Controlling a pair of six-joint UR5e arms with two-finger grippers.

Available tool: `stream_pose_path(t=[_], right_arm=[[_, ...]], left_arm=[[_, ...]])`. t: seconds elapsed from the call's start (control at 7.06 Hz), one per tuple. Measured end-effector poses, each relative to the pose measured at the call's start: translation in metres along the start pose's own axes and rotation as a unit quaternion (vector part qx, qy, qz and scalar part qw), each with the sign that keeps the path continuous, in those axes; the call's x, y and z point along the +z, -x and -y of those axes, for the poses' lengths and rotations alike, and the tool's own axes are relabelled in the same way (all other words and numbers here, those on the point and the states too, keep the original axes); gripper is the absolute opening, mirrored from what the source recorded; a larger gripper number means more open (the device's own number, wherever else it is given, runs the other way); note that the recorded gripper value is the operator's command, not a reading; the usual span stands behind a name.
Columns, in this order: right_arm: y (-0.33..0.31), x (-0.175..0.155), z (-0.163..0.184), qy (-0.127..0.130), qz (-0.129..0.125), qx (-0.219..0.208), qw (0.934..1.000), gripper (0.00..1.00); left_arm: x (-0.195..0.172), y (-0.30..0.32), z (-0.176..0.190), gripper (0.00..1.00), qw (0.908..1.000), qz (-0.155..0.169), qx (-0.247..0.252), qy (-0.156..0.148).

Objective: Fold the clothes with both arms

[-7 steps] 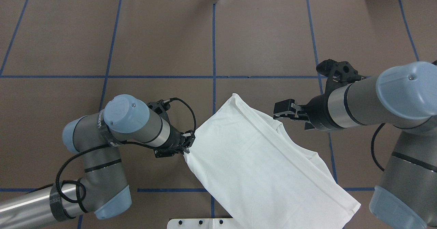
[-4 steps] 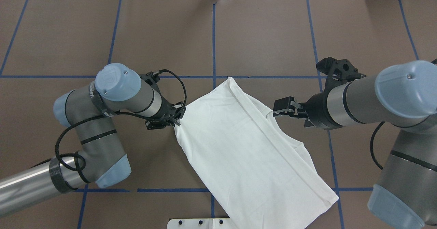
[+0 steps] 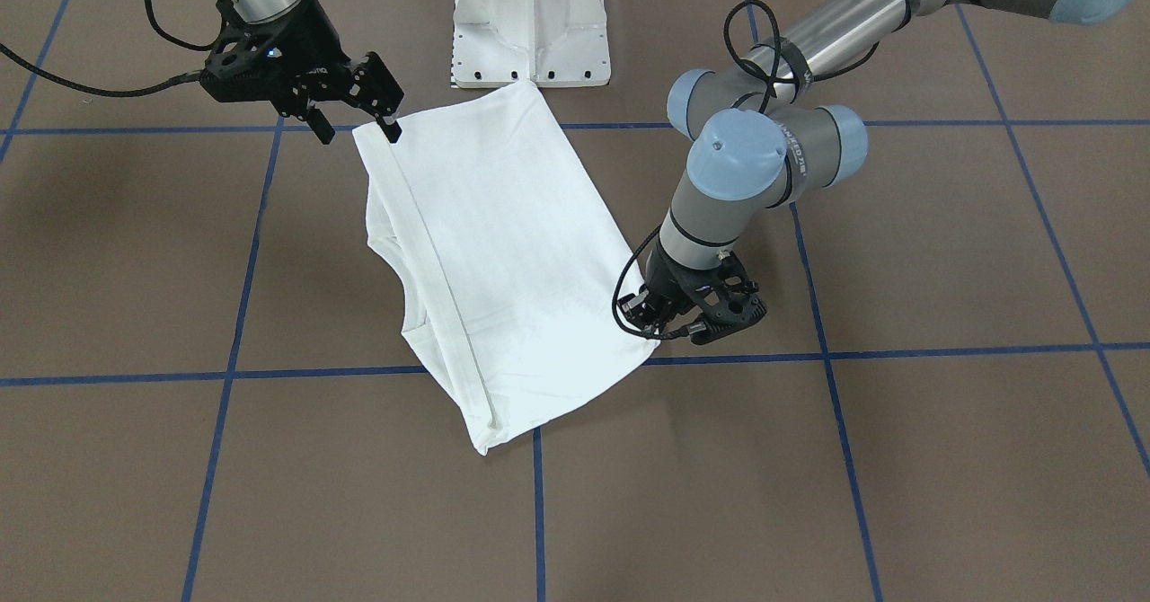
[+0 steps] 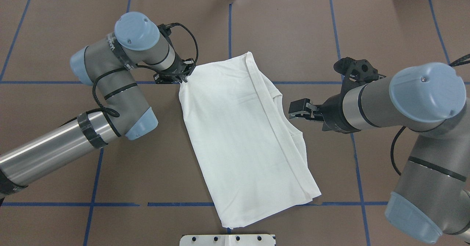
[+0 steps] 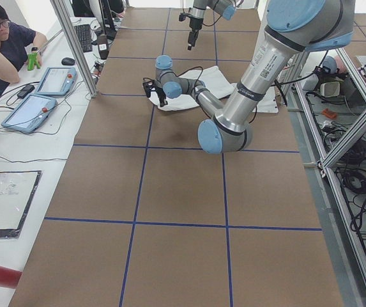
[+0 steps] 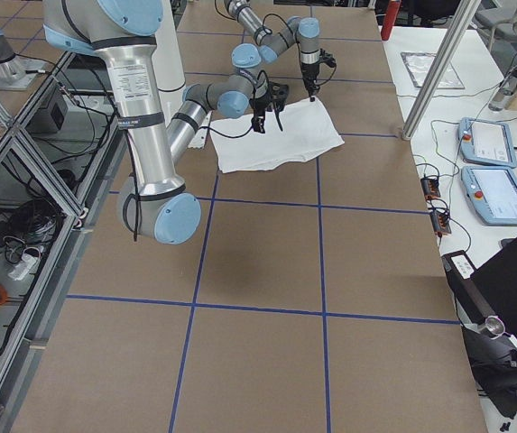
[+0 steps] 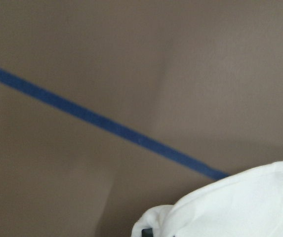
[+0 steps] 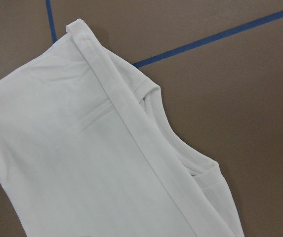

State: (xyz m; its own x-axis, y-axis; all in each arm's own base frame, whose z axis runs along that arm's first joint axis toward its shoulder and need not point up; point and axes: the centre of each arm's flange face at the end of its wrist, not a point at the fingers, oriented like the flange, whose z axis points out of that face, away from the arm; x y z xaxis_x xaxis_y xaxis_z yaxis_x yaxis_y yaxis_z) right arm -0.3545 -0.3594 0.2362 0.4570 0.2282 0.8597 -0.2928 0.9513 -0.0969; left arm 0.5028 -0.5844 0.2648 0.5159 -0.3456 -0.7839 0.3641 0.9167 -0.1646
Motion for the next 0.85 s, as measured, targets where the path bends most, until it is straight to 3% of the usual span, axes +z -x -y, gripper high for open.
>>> stream_pose_path(t=[0.28, 0.71, 0.85], right_arm=[[0.001, -0.001, 0.001, -0.001, 0.001, 0.0, 1.0, 1.0], [0.002, -0.002, 0.002, -0.002, 0.002, 0.001, 1.0, 1.0], [0.002, -0.002, 0.002, -0.002, 0.002, 0.0, 1.0, 1.0]], left_arm=[[0.01, -0.021, 0.047, 0.0, 0.9991, -0.008, 0.031, -0.03], [0.024, -0.043, 0.075, 0.0, 0.994, -0.054, 0.055, -0.078], [0.027, -0.043, 0.079, 0.88, 0.9923, -0.065, 0.059, -0.088]])
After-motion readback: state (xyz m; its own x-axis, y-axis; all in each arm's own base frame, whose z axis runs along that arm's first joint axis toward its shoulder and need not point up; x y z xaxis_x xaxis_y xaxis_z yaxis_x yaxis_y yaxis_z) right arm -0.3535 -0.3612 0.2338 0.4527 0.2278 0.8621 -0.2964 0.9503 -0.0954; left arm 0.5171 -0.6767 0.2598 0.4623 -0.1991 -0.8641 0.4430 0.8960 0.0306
